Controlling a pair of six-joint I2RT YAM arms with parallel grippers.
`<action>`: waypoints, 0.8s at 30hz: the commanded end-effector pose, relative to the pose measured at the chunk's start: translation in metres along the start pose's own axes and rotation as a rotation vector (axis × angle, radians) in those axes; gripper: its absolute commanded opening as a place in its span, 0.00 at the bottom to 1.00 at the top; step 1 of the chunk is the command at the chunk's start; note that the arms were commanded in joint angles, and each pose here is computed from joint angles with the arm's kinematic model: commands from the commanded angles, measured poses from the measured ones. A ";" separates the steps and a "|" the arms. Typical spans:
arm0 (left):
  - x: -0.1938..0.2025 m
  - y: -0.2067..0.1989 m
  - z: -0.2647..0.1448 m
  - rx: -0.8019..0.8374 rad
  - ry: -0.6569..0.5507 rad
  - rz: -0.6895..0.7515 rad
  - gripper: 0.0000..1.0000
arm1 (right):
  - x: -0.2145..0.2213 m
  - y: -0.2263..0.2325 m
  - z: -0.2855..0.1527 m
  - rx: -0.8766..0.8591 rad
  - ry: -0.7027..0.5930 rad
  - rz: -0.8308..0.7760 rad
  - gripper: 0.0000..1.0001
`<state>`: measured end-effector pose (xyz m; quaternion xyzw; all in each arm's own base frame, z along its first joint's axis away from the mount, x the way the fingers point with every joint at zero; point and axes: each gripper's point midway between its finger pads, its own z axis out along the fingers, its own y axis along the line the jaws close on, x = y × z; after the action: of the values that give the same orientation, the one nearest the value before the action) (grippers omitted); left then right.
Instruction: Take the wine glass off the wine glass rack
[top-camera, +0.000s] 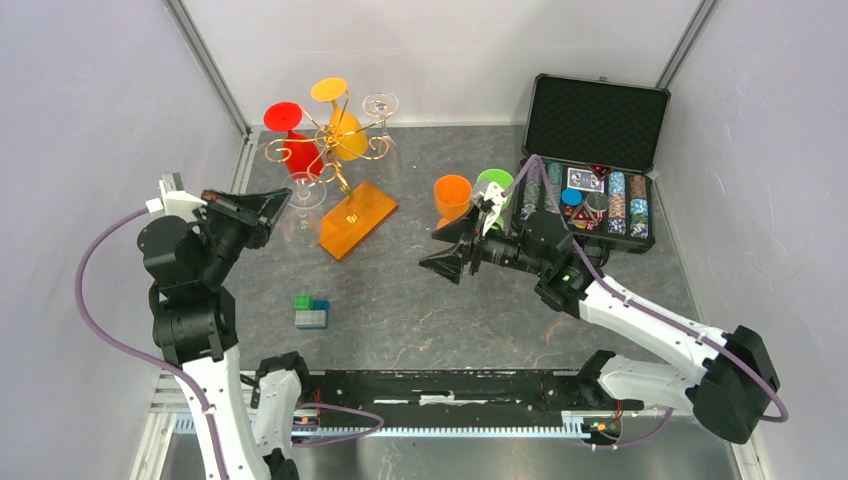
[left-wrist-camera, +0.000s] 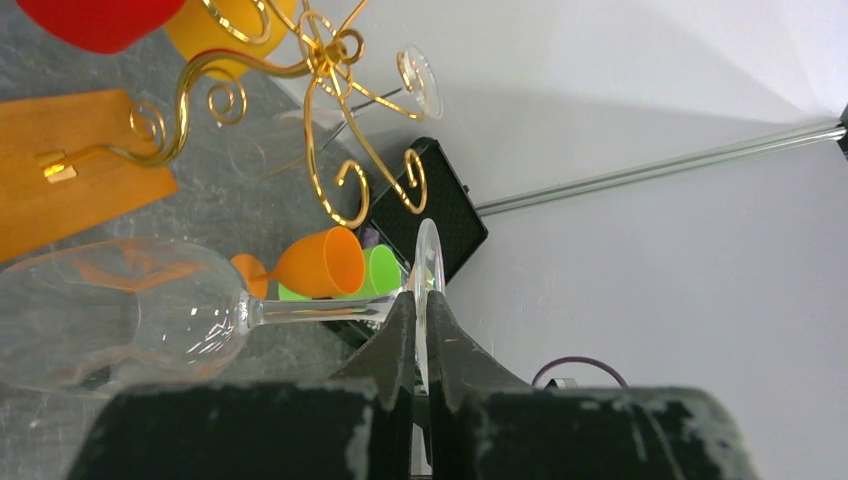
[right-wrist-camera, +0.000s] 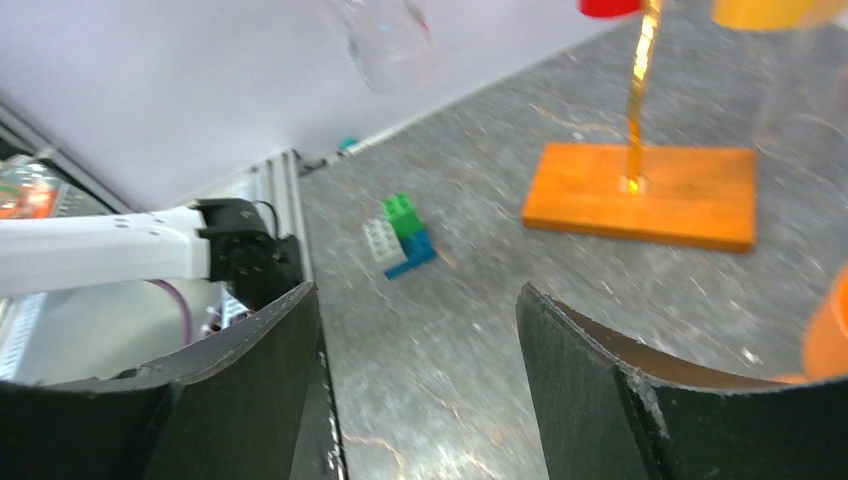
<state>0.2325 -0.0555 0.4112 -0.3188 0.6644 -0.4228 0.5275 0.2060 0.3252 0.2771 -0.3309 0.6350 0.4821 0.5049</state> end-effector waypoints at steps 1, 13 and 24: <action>0.013 -0.003 -0.013 0.014 0.037 0.003 0.02 | -0.049 0.048 0.012 -0.201 -0.221 -0.032 0.77; 0.056 -0.019 -0.031 0.161 0.234 -0.081 0.02 | -0.078 0.082 0.072 -0.260 -0.438 -0.143 0.77; 0.080 -0.019 -0.029 0.231 0.372 -0.157 0.02 | -0.087 0.080 0.106 -0.301 -0.517 -0.285 0.77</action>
<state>0.1968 -0.1153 0.3676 -0.2704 0.6916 -0.5469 0.3867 0.1942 0.4407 0.3435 -0.3356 0.4310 0.5718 0.6122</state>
